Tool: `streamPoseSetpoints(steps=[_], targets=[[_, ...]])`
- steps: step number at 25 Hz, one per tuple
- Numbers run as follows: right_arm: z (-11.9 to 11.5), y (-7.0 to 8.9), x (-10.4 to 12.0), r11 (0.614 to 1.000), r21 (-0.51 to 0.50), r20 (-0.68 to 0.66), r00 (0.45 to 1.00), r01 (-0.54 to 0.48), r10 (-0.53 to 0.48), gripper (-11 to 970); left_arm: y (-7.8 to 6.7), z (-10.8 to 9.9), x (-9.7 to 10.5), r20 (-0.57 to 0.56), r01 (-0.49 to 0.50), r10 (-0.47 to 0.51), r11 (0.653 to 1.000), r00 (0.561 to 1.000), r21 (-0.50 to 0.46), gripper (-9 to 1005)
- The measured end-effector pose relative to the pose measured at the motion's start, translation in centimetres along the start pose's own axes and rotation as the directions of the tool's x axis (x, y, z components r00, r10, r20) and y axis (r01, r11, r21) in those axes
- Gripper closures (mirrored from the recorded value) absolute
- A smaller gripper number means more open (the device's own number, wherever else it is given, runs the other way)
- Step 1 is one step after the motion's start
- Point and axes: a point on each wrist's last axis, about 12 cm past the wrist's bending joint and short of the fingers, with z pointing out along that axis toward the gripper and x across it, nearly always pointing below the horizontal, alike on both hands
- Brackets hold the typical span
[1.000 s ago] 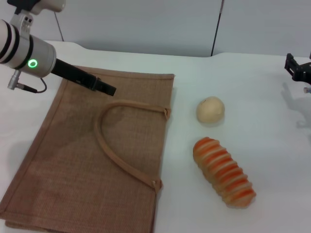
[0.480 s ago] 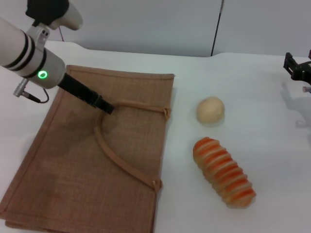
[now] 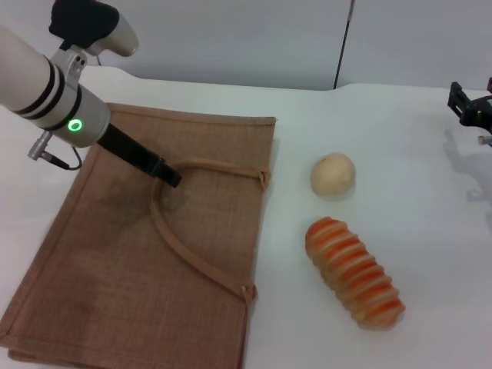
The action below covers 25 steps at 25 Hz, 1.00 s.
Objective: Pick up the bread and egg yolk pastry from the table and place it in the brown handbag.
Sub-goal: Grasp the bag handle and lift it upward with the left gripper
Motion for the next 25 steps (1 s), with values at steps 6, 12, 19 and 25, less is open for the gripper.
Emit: streamPoseSetpoints(steps=[6, 12, 19, 25], targets=[[0.0, 0.0, 0.0, 1.000, 0.000, -0.001, 1.000, -0.001, 0.001, 304, 0.2, 0.6, 0.4, -0.026, 0.020, -0.020, 1.000, 0.999, -0.010, 445], [0.0, 0.0, 0.0, 1.000, 0.000, -0.001, 1.000, -0.001, 0.001, 304, 0.3, 0.5, 0.2, -0.020, 0.019, -0.020, 1.000, 1.000, -0.023, 453], [0.2, 0.1, -0.2, 1.000, -0.004, 0.003, 1.000, 0.000, 0.000, 304, 0.2, 1.1, 0.3, -0.032, 0.032, -0.032, 0.999, 0.999, -0.021, 542], [0.2, 0.2, -0.2, 1.000, -0.004, 0.003, 1.000, 0.000, 0.000, 304, 0.0, 1.4, 0.3, -0.039, 0.030, -0.031, 0.999, 0.999, -0.021, 575]])
